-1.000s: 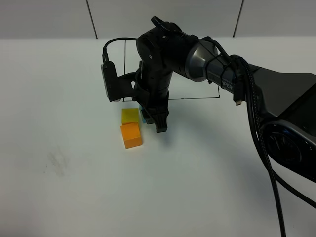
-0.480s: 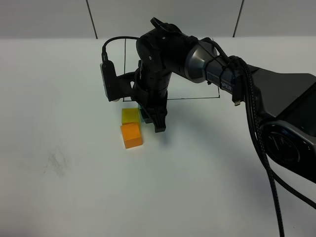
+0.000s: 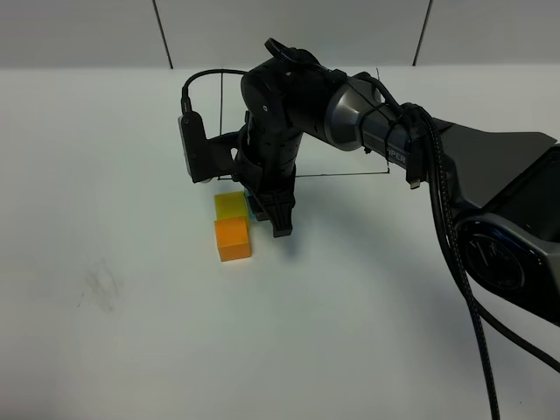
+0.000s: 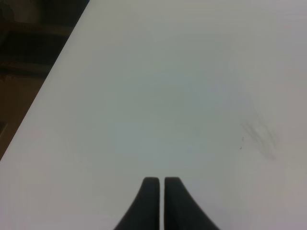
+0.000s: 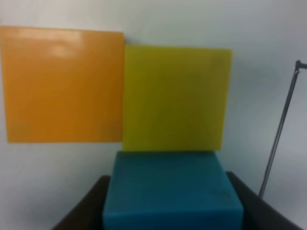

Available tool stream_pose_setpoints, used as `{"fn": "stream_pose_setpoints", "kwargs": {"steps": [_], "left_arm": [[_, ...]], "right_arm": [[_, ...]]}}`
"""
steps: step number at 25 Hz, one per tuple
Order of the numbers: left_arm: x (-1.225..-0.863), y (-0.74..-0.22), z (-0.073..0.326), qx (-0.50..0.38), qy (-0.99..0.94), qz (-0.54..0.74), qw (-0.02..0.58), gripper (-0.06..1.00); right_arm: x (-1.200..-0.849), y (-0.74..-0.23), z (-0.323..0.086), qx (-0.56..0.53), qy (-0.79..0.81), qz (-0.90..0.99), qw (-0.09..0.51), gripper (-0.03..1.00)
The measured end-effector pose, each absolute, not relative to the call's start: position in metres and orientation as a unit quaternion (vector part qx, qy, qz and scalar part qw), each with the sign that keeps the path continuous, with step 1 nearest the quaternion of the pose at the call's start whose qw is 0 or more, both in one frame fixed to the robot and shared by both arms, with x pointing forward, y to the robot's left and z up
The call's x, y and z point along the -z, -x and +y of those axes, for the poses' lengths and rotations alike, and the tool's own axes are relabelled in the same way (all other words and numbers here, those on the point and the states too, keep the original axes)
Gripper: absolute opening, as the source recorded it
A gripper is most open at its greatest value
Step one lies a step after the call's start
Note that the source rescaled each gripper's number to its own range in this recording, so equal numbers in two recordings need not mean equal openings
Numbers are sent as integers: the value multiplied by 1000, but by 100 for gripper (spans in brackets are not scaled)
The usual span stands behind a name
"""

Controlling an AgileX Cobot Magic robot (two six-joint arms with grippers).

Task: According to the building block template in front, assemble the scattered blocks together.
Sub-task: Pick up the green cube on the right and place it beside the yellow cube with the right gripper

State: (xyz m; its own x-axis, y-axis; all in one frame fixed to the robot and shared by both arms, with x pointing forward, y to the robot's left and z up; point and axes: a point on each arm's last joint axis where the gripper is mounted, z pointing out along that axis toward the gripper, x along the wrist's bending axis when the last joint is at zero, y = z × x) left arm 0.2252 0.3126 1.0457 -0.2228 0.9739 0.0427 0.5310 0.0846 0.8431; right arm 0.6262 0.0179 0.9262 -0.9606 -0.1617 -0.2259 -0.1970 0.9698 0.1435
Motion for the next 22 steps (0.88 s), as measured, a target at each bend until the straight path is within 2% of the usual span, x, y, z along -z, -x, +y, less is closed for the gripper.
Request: {"fn": "stream_pose_setpoints", "kwargs": {"steps": [15, 22], "left_arm": [[-1046, -225, 313, -388, -554, 679, 285, 0], [-1046, -225, 313, -388, -554, 679, 285, 0]], "right_arm": [[-902, -628, 21, -82, 84, 989, 86, 47], [-905, -630, 23, -86, 91, 988, 93, 47]]}}
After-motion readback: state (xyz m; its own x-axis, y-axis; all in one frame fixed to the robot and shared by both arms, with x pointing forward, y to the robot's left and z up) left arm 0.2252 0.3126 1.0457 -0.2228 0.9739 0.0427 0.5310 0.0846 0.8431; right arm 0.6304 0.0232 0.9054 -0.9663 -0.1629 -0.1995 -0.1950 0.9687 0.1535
